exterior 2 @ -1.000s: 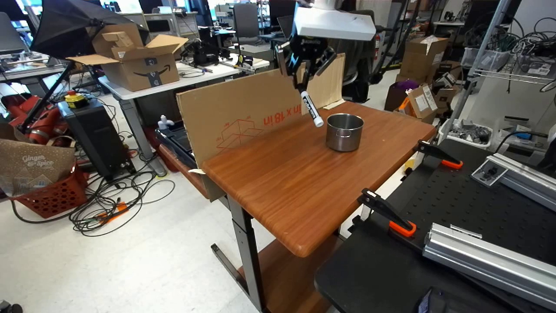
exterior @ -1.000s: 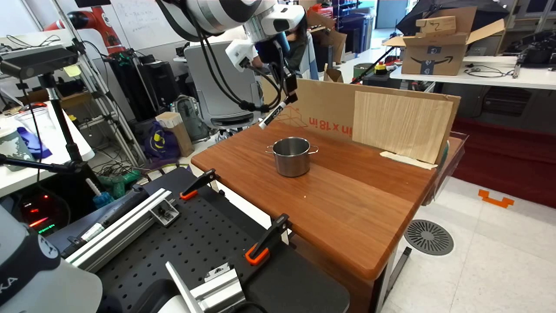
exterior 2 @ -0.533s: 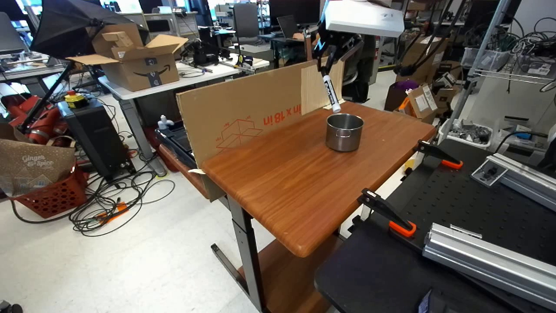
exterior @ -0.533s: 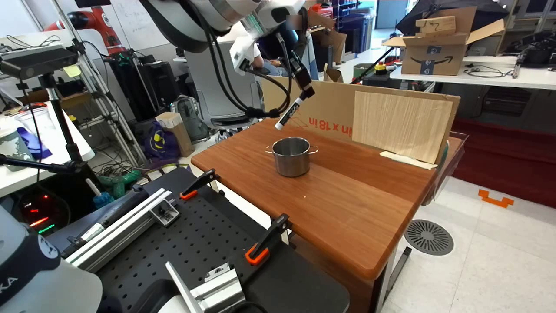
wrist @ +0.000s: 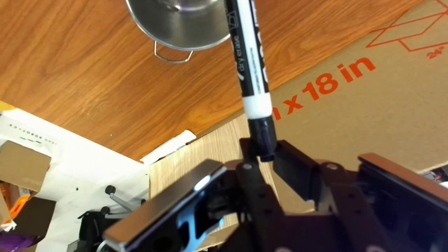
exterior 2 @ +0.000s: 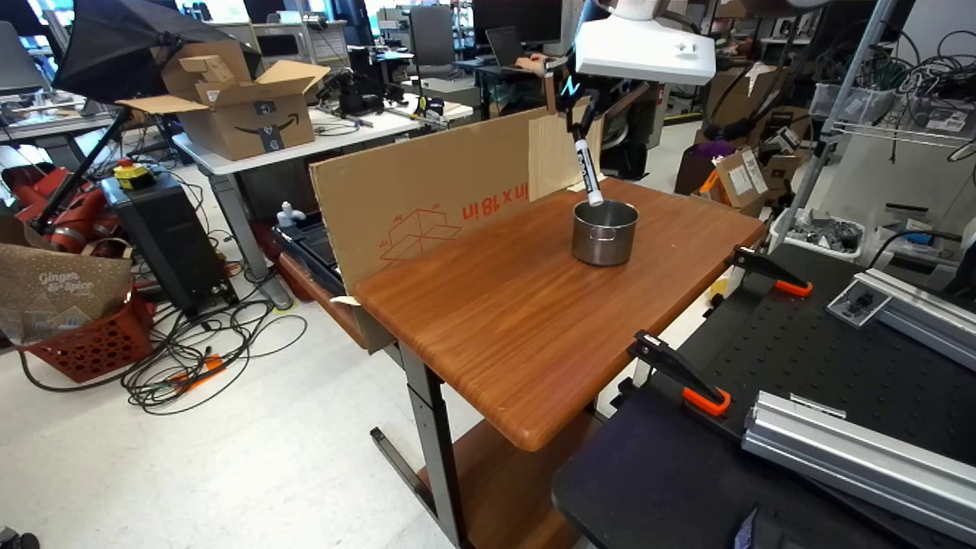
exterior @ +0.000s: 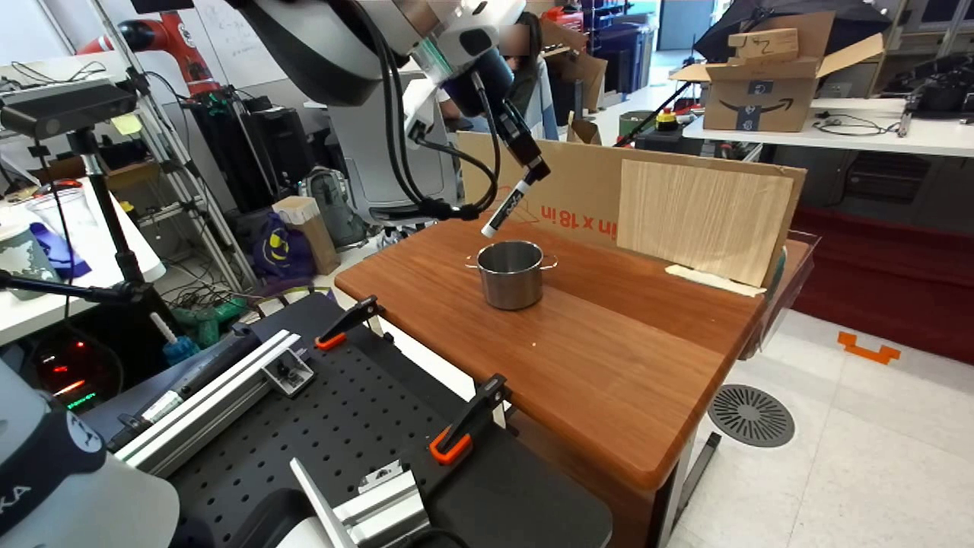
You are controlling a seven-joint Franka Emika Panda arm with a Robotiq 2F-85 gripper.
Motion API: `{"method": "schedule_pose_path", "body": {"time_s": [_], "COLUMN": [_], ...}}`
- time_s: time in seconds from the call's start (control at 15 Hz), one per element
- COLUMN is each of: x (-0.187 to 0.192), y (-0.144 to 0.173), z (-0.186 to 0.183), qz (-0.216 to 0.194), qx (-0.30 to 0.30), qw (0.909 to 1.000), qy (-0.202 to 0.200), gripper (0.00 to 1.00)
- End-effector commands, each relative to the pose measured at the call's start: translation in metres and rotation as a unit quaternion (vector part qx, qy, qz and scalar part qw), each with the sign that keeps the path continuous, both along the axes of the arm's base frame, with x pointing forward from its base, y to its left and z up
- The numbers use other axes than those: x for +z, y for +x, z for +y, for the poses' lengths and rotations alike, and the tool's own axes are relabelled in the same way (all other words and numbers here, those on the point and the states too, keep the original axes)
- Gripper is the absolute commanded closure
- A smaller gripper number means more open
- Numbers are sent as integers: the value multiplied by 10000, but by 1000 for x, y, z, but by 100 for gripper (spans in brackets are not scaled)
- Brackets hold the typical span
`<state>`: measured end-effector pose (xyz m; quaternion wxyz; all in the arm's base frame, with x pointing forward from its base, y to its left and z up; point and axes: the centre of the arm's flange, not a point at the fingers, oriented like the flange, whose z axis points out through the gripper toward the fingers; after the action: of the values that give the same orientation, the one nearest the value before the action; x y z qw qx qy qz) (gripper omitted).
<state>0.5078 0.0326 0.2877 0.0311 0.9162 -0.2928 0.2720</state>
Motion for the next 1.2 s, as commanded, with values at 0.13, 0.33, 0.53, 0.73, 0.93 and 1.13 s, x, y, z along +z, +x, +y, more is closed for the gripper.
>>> {"method": "schedule_pose_path", "body": {"time_s": [0.13, 0.33, 0.53, 0.73, 0.93, 1.13], "x": [-25, -36, -48, -56, -66, -72], "y": [-5, -3, 1, 6, 11, 14], "z": [7, 4, 2, 0, -2, -2], "qz": [0, 127, 243, 335, 416, 496], "qx": [-167, -255, -305, -368, -389, -401], "qw": [9998, 9995, 9990, 9983, 9977, 9972], "qy": [-125, -159, -228, -288, -356, -380], "gripper": [94, 94, 94, 94, 94, 94]}}
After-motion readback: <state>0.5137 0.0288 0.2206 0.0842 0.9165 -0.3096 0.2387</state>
